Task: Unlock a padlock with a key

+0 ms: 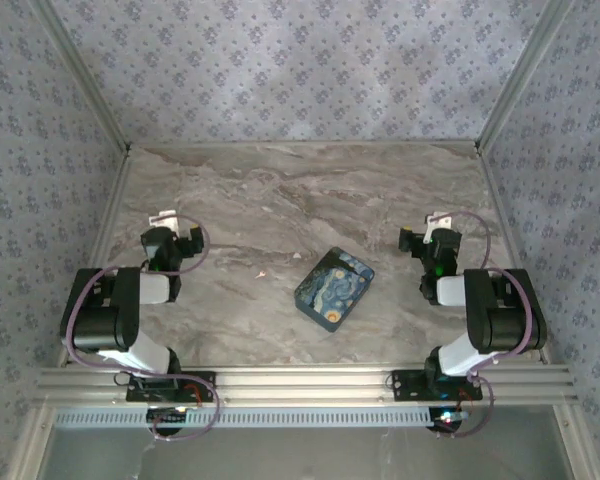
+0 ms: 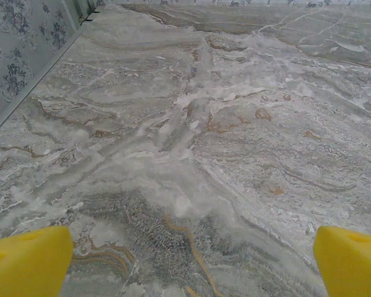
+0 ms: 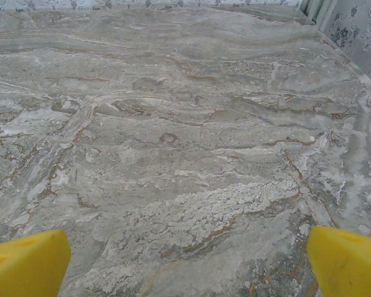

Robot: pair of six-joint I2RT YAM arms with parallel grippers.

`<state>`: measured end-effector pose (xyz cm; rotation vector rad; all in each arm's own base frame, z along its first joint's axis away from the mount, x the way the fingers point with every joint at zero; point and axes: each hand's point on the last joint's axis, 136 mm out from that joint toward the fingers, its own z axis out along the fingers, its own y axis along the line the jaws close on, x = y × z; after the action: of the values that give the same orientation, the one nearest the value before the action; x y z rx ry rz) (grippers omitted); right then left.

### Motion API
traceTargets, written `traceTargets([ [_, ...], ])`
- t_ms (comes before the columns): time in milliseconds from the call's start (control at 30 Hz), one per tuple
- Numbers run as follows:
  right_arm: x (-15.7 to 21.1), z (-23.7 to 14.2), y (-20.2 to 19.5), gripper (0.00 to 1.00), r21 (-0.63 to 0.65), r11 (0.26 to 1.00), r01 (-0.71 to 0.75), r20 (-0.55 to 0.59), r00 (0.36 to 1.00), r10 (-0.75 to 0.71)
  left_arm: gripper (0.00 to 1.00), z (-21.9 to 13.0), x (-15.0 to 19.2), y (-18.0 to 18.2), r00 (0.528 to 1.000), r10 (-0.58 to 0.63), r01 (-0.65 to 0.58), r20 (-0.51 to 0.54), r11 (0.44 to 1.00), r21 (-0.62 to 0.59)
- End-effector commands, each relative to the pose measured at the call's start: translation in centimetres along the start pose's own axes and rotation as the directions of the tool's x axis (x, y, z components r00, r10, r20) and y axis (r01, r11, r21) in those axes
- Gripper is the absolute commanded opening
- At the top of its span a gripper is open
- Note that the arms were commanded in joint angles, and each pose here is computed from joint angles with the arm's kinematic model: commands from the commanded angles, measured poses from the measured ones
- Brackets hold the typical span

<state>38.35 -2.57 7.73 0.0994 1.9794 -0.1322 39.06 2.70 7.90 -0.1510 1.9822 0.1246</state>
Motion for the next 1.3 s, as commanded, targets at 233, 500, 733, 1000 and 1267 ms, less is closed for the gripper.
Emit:
traceTargets([
  [233,-1.0,0.2,-0.1,1.00,-0.004,1.000,0.008,0.022,1.000,-0.008,1.00,-0.1,-1.2,0.3,0.999,-0.014,0.014,0.045,1.000,-0.011],
  [500,-1.0,0.2,-0.1,1.00,-0.004,1.000,0.008,0.022,1.000,-0.008,1.00,-0.1,-1.3,0.2,0.999,-0.014,0.015,0.047,1.000,-0.011],
  [733,-0.9,0.2,-0.1,1.00,-0.004,1.000,0.008,0.021,1.000,-0.008,1.00,-0.1,-1.3,0.3,0.999,-0.014,0.014,0.047,1.000,-0.012],
  [1000,-1.5,0.0,-0.2,1.00,0.004,1.000,0.003,0.030,1.000,-0.003,1.00,-0.3,-1.5,0.3,0.998,-0.018,0.018,0.053,1.000,-0.014],
  [1267,-5.3,-1.8,-0.3,1.00,0.000,1.000,-0.014,-0.018,1.000,0.014,1.00,-1.7,-5.3,0.7,1.000,-0.023,0.023,0.001,0.999,-0.040],
])
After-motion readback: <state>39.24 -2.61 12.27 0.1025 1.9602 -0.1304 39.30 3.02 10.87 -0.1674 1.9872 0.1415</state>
